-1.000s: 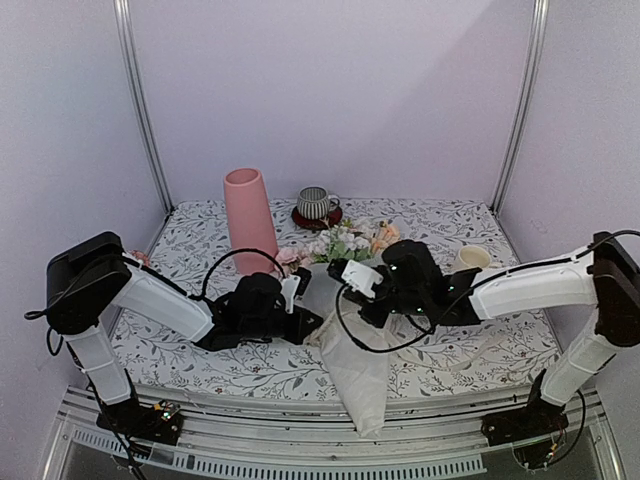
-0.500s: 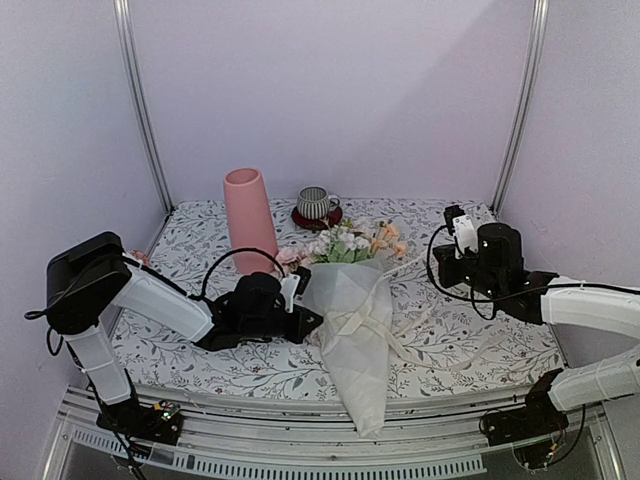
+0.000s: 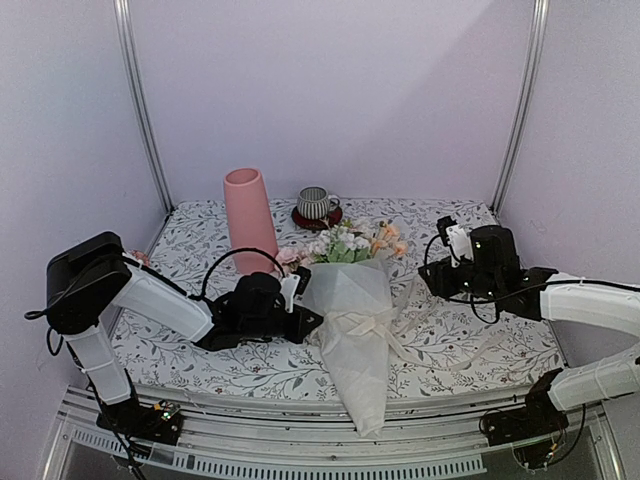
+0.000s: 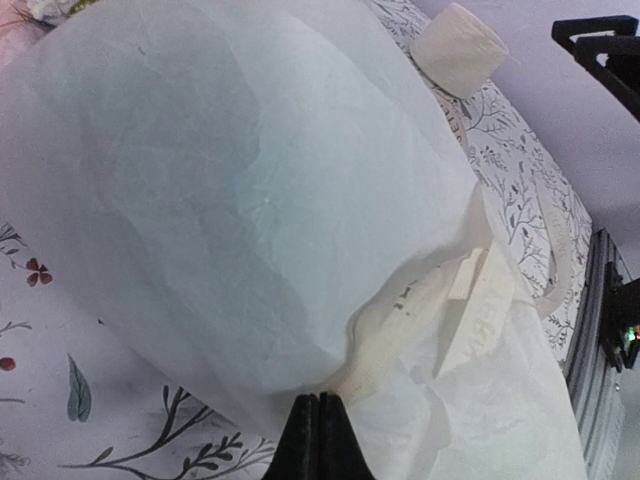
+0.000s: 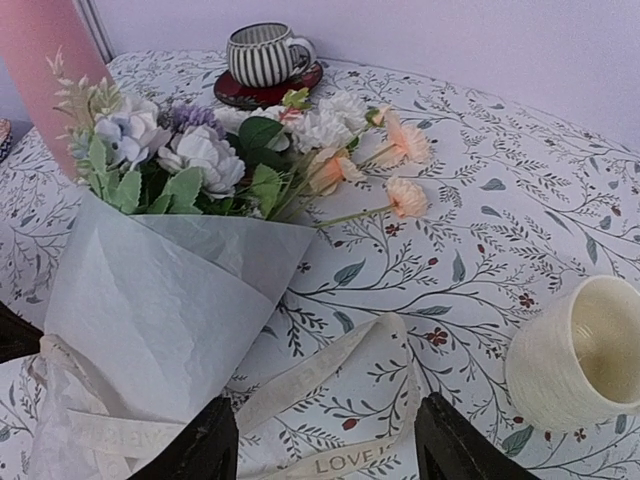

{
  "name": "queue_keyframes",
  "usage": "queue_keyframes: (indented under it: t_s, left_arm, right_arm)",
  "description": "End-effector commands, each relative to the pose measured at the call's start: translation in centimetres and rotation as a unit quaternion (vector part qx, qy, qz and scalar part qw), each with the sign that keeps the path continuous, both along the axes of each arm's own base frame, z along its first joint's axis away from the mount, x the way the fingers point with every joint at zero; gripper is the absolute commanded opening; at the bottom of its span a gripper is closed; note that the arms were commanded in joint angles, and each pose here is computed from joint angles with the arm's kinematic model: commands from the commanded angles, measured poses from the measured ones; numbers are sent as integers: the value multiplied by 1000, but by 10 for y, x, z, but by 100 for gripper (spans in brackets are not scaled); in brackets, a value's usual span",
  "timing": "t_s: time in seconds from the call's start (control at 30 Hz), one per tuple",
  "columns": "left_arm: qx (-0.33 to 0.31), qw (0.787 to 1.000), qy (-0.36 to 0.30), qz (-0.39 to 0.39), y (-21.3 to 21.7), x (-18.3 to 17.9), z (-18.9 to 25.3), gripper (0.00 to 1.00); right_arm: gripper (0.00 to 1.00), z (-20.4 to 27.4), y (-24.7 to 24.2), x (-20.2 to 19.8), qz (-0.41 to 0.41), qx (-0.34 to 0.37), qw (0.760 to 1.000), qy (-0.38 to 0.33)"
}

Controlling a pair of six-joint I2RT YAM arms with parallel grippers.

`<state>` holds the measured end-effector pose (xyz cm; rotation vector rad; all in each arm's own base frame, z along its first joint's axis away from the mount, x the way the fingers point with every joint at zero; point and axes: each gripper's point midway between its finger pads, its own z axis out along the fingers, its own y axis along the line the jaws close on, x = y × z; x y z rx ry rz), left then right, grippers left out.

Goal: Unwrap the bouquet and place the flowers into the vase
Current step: Untie the half-tied ribbon from the folded wrapping paper.

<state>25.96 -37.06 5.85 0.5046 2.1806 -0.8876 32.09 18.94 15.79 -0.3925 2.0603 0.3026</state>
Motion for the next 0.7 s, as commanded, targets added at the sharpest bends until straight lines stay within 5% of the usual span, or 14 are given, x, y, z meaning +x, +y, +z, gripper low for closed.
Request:
queue_keyframes:
  t_s: [0.0, 0.3, 0.67]
  left_arm:
    - [-7, 1000, 0, 3, 2, 3, 1, 0]
    - [-7, 1000, 0, 2, 2, 3, 0, 0]
    - [-6, 1000, 1, 2, 2, 3, 0, 0]
  right_arm:
    - [62, -1, 20, -13, 68, 0, 997, 41]
    - [57, -19, 68, -49, 219, 25, 969, 110]
    - [62, -53, 116, -68, 288, -60, 947, 134]
